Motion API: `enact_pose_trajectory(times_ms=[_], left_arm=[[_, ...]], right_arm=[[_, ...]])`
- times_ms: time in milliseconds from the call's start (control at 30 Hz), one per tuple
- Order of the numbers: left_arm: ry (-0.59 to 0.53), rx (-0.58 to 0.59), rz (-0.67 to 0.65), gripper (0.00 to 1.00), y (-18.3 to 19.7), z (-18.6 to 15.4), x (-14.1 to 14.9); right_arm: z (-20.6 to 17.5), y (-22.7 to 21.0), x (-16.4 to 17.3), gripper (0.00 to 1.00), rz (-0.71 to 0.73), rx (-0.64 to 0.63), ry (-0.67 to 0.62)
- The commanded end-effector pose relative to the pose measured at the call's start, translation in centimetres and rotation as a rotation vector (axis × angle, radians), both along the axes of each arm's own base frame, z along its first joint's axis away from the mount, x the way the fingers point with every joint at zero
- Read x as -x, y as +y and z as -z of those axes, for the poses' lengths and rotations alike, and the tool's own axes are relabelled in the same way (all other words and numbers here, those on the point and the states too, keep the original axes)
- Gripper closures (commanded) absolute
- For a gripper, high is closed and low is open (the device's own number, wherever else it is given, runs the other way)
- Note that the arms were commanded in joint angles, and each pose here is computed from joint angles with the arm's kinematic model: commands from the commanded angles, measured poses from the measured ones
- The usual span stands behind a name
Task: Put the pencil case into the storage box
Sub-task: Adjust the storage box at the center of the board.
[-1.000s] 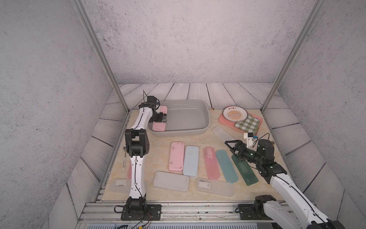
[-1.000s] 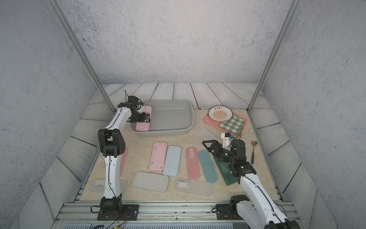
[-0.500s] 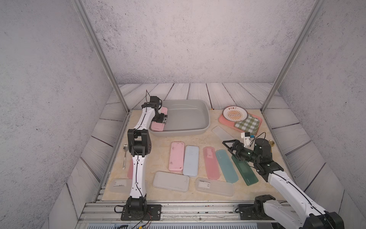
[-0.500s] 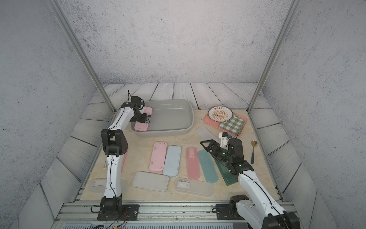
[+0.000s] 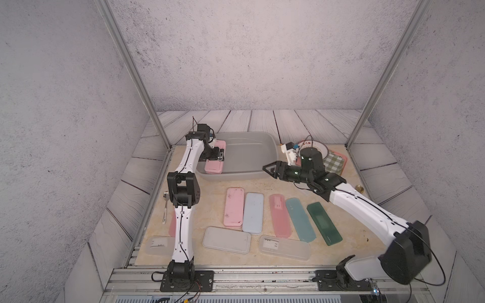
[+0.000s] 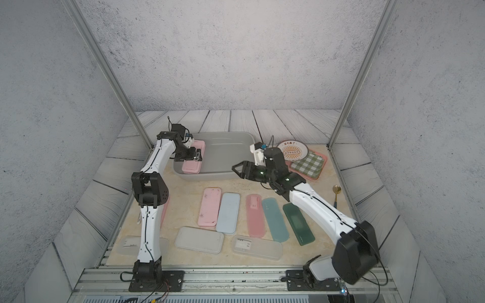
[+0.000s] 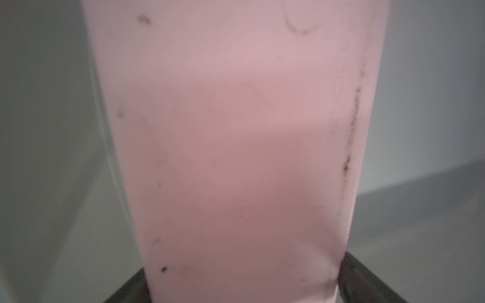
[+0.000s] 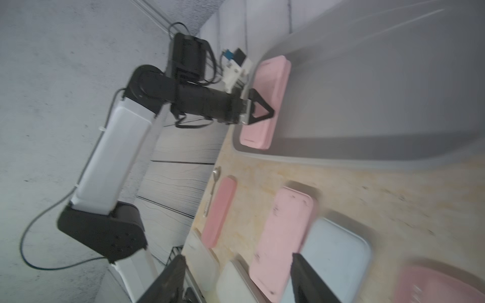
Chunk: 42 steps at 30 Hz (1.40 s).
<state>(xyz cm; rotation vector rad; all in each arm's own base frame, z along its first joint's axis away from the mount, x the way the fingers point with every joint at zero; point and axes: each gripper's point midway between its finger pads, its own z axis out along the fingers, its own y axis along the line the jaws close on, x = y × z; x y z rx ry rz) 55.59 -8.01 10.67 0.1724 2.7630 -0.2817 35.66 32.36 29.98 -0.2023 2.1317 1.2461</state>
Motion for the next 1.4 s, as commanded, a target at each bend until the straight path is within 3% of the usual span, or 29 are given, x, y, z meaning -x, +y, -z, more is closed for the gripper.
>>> enact_pose_trajectory(times_ms=[0,167,300,433,467,500,667,767,900,1067,1200,1367], left_arm=[[-0.026,0.041,-0.025,0.16,0.3,-2.1,0.0],[-0.040,0.090,-0.053,0.17,1.0,-1.7,-0.8],[-0.029,0.123,-0.024,0.17,0.7,-1.3,-0.5],[-0.030,0.142,-0.005,0.17,0.7,-1.3,-0.1],[-0.028,0.152,0.003,0.18,0.6,-1.3,0.0],[-0.029,0.163,0.014,0.18,0.4,-1.5,0.1],[-0.045,0.192,0.064,0.19,0.0,-2.6,0.7],[-0.046,0.168,0.066,0.19,0.4,-2.2,0.9],[-0.013,0.118,0.042,0.19,1.3,-0.6,1.4],[0.030,0.074,-0.013,0.19,2.3,1.4,1.9],[0.063,0.069,-0.028,0.20,2.4,2.5,2.5],[0.097,0.097,-0.017,0.20,2.0,3.2,4.6]], right_arm=[[3.0,4.2,-7.0,0.38,0.047,-0.040,0.056],[5.9,11.4,-14.9,0.42,0.011,-0.098,0.106],[8.6,13.2,-19.3,0.31,0.064,-0.105,0.073],[11.6,13.4,-21.4,0.17,0.092,-0.124,0.064],[12.3,13.4,-21.7,0.06,0.094,-0.146,0.065],[12.9,13.6,-22.0,0.01,0.088,-0.177,0.067],[14.0,15.5,-22.7,0.02,0.026,-0.338,0.085],[16.1,15.5,-23.4,0.06,0.064,-0.371,0.134],[18.2,15.3,-22.0,0.05,0.045,-0.263,0.177],[20.2,11.6,-18.2,0.07,0.068,0.132,0.208],[21.7,11.2,-15.9,0.07,-0.013,0.163,0.288],[21.4,12.3,-14.2,0.07,-0.088,0.068,0.336]])
